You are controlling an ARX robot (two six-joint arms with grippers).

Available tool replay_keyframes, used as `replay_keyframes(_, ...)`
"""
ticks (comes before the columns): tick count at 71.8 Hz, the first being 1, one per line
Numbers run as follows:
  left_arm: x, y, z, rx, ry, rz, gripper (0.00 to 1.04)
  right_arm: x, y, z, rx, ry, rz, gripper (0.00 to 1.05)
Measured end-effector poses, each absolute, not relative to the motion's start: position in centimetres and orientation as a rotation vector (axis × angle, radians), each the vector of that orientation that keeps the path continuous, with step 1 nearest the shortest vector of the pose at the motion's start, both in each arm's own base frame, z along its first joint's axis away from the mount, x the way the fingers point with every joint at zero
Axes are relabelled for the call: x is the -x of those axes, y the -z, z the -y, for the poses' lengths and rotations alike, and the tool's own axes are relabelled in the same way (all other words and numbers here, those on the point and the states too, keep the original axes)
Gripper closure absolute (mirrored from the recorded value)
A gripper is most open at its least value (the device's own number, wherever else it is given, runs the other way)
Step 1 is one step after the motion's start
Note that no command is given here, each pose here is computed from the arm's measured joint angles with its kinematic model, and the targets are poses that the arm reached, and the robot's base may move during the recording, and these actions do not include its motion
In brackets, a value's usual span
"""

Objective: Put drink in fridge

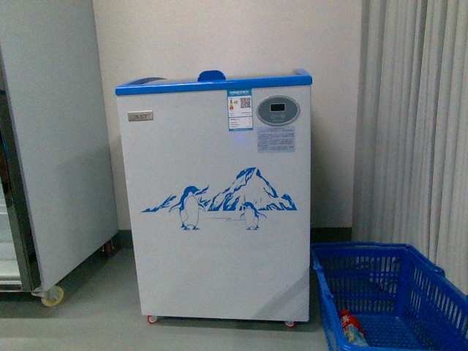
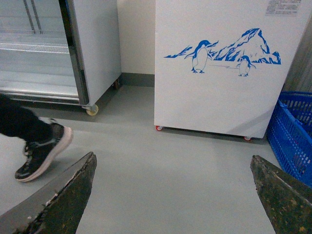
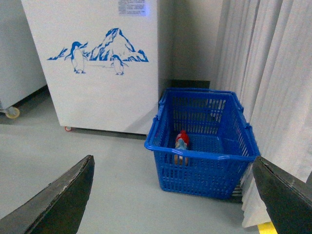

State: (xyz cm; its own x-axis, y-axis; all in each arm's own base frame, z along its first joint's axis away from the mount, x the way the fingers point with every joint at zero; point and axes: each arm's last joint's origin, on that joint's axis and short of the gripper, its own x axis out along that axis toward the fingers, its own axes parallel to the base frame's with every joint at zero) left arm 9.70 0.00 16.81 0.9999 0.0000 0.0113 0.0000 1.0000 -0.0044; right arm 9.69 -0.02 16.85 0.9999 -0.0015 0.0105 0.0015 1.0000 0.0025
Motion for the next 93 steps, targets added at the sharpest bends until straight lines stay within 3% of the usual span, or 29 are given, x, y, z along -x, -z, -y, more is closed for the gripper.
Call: replay_keyframes(93,-9.7,-16.81,0.0,0.004,0.0,0.011,0.08,-9.69,-16.85,0.02,-0.002,0.002,0.01,0.08)
